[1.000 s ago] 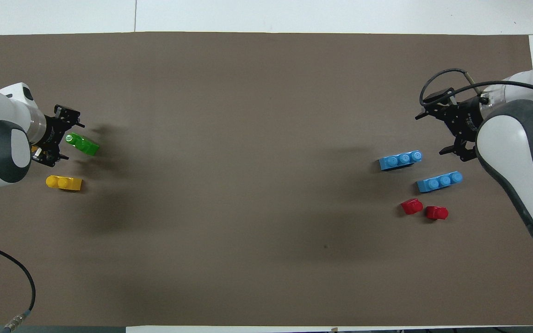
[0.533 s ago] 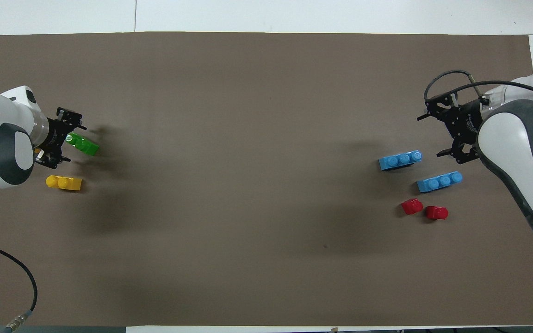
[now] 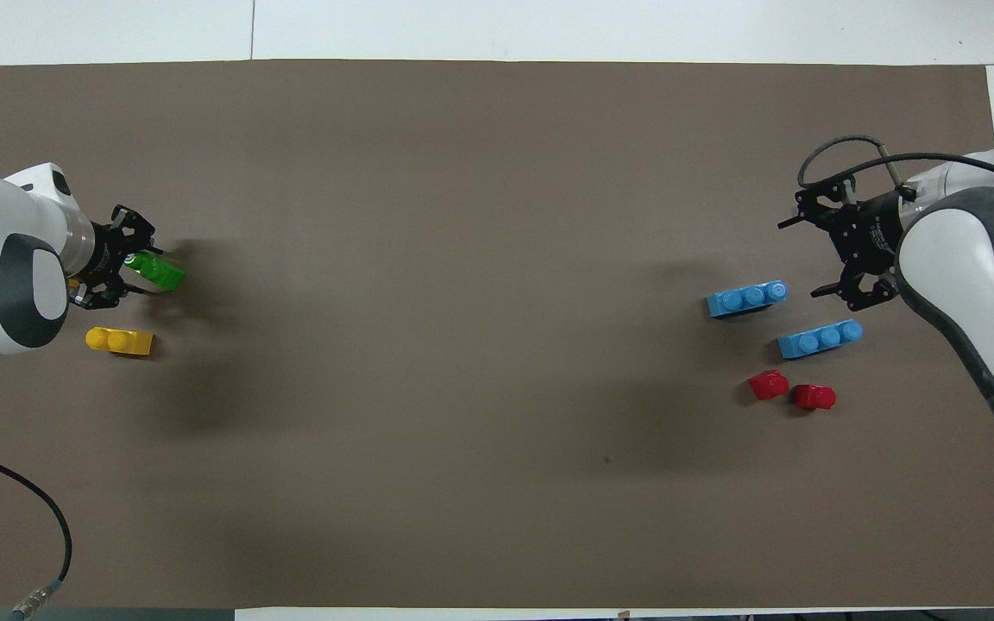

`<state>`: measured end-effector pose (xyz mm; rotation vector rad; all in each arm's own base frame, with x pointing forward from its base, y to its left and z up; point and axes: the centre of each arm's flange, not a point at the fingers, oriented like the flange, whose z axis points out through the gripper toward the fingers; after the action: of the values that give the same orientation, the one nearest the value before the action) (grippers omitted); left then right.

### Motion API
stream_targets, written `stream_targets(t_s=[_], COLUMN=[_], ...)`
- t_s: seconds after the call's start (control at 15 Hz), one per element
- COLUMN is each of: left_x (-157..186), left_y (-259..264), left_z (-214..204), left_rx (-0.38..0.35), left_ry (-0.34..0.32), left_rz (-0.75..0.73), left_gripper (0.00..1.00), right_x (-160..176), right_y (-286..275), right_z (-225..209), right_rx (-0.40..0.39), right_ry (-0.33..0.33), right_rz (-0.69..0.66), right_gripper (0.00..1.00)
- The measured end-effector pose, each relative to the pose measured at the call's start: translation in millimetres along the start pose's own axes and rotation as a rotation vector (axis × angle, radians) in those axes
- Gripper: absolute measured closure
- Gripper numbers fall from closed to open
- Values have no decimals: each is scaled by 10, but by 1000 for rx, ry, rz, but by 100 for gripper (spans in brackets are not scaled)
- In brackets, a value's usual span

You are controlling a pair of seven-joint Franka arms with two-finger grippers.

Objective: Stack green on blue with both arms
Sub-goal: 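Lower the left gripper onto the green brick while the right gripper approaches blue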

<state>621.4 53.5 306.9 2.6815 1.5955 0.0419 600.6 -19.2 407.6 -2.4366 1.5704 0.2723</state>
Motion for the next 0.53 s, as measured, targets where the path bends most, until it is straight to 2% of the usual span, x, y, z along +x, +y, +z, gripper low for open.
stream_targets(t_s=[0.07, 0.27, 0.53], left_x=[-4, -11, -9], left_y=[4, 16, 97], left_z=[-2, -11, -157], left_rx=[-1, -3, -14], left_ry=[0, 1, 7], left_rz=[1, 3, 10], left_gripper=[66, 66, 66], right_x=[6, 22, 92], right_y=[2, 36, 115], right_z=[23, 155, 268], right_rx=[7, 42, 31], right_ry=[2, -21, -42], right_rz=[5, 48, 89], right_gripper=[0, 0, 0])
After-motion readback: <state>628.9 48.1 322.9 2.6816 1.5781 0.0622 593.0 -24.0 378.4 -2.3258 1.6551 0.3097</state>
